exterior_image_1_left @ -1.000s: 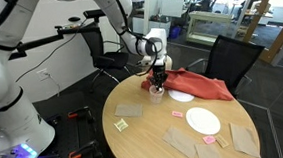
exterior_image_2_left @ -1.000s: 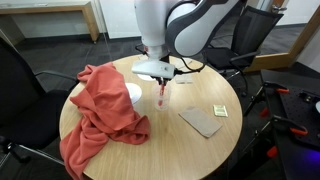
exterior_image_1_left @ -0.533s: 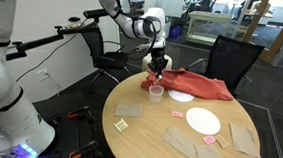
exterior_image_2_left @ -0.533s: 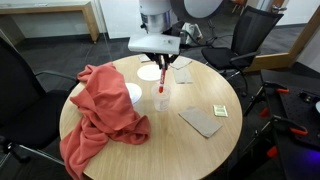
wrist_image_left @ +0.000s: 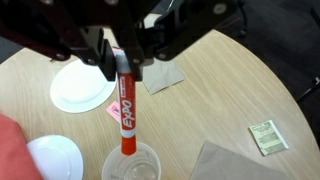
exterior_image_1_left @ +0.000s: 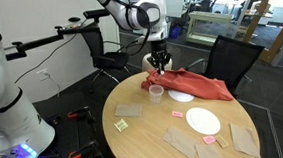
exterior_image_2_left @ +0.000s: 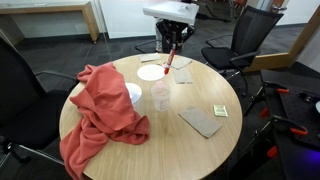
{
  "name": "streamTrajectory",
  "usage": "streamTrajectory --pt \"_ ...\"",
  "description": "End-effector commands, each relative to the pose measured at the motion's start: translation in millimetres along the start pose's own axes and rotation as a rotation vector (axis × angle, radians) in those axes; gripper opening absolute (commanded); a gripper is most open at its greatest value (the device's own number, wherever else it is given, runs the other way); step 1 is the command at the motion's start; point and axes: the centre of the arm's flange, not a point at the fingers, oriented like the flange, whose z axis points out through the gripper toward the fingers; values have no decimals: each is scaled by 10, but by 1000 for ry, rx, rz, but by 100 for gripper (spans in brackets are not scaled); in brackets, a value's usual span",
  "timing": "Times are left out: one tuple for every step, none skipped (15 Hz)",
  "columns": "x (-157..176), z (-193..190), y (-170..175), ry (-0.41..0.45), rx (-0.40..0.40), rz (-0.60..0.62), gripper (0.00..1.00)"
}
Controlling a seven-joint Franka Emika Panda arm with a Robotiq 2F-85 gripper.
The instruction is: Put the marker on the table
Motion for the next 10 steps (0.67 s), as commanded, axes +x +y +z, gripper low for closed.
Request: streamTrajectory --pt "353 108 376 -48 42 127 5" --pt "442 160 427 -55 46 159 5" --pt "540 236 473 -68 50 187 5" --pt "627 311 523 -79 53 221 5" --pt "700 375 562 -92 54 247 5" --pt "770 473 604 -111 50 268 5" --pt "844 551 640 -123 46 300 5" --pt "926 641 673 -139 39 324 5" --pt "1009 727 709 -148 30 355 5" --pt "1082 809 747 -162 22 383 5"
